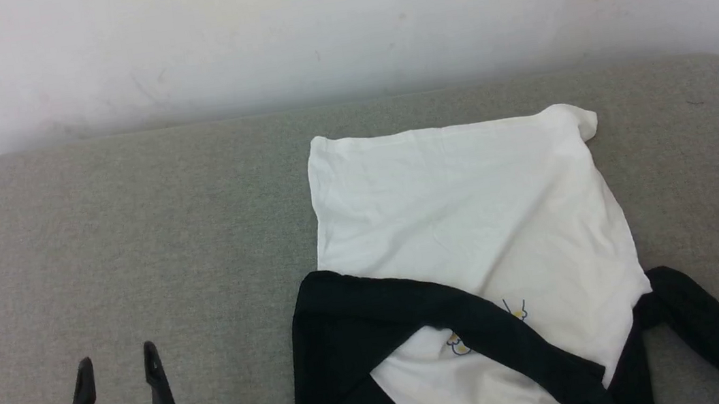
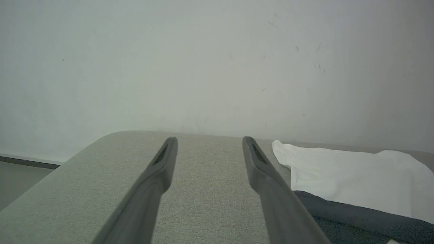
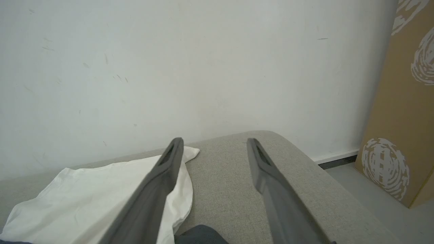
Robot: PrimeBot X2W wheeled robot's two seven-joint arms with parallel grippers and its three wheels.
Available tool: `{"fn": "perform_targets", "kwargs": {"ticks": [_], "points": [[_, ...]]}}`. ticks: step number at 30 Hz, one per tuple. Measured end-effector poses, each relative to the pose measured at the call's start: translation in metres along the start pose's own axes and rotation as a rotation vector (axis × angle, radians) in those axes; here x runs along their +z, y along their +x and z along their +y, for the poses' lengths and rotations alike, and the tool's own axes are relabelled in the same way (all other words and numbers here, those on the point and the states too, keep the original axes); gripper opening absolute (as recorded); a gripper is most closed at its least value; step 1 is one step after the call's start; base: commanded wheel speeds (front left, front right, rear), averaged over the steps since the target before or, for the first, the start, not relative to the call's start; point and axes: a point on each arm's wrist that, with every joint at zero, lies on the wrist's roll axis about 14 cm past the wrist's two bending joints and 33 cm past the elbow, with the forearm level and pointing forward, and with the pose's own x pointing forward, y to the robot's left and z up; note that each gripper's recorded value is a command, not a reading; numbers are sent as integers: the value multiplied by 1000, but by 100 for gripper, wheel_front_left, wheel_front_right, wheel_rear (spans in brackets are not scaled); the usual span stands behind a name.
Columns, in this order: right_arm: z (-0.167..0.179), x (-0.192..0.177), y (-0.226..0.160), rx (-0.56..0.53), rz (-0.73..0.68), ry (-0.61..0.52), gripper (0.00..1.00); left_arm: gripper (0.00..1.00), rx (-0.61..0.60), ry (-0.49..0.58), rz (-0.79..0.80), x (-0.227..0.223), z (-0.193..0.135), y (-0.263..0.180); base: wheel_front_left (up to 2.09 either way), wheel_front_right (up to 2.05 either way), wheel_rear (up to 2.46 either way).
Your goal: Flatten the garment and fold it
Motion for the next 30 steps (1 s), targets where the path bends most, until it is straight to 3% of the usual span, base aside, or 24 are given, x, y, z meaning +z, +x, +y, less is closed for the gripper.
{"fn": "perform_targets", "kwargs": {"ticks": [9,14,20,30], "points": [[7,23,19,16,-30,-51,100,100,-96,-73,-48,10,-26,11,0,0,0],[-6,24,35,-29,34,-117,100,100,-151,-75,-52,6,-41,25,0,0,0],[-62,-34,22,-181,369,-136,100,100,-182,-72,-31,-6,-51,39,0,0,0],[-114,-100,-28,-370,711,-127,100,100,-208,-79,40,-33,-60,47,0,0,0]]}}
